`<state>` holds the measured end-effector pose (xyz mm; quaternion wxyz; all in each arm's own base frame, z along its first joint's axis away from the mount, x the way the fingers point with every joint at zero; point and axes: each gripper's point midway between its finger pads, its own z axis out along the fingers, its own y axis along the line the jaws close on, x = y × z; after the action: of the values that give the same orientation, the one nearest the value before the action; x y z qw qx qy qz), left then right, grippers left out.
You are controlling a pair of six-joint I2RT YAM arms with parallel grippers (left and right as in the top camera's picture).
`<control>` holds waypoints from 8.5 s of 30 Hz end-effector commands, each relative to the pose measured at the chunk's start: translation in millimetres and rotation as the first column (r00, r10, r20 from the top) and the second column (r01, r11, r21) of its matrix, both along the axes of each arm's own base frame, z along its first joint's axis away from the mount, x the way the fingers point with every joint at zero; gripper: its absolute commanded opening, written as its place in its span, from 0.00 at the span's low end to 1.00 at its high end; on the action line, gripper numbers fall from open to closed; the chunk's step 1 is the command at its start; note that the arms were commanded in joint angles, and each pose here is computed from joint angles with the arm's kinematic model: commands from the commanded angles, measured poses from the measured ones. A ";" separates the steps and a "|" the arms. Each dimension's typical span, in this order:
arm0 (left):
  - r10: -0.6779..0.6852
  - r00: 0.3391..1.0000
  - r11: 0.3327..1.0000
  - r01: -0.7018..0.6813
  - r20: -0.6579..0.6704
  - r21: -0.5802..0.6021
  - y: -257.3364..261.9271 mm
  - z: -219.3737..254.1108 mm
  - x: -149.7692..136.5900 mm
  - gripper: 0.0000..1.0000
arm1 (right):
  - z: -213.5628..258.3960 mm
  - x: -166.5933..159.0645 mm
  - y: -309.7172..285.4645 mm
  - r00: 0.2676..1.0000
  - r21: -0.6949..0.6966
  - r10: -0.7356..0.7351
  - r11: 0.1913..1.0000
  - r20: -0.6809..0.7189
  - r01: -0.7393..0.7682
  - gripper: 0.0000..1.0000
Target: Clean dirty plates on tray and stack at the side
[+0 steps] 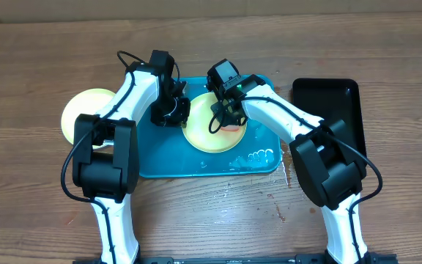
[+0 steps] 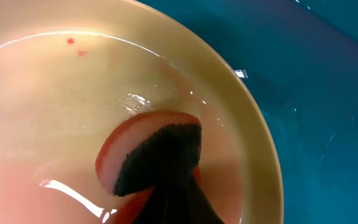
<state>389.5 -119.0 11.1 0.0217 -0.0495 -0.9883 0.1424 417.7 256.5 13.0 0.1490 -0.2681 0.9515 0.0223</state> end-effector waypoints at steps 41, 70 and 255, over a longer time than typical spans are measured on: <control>-0.020 1.000 1.000 0.019 0.008 0.006 4.8 5.9 -2.3 0.04 | -25.7 -38.5 -20.2 0.937 0.049 -0.253 0.961 -0.240 0.272 0.04; -0.030 0.999 1.000 0.030 0.012 0.006 4.8 5.9 -2.2 0.04 | -2.4 -14.4 52.6 0.988 0.308 -0.097 0.942 -0.118 0.129 0.04; -0.010 0.964 0.992 -0.023 0.266 0.121 38.6 94.1 20.3 0.04 | 169.1 -17.0 -85.7 0.905 0.237 -0.405 0.874 -0.130 0.425 0.04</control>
<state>399.3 -94.6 61.0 -0.0426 -0.0642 -0.9899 0.1186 399.7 174.3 175.1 0.1384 -0.0393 0.9819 0.1233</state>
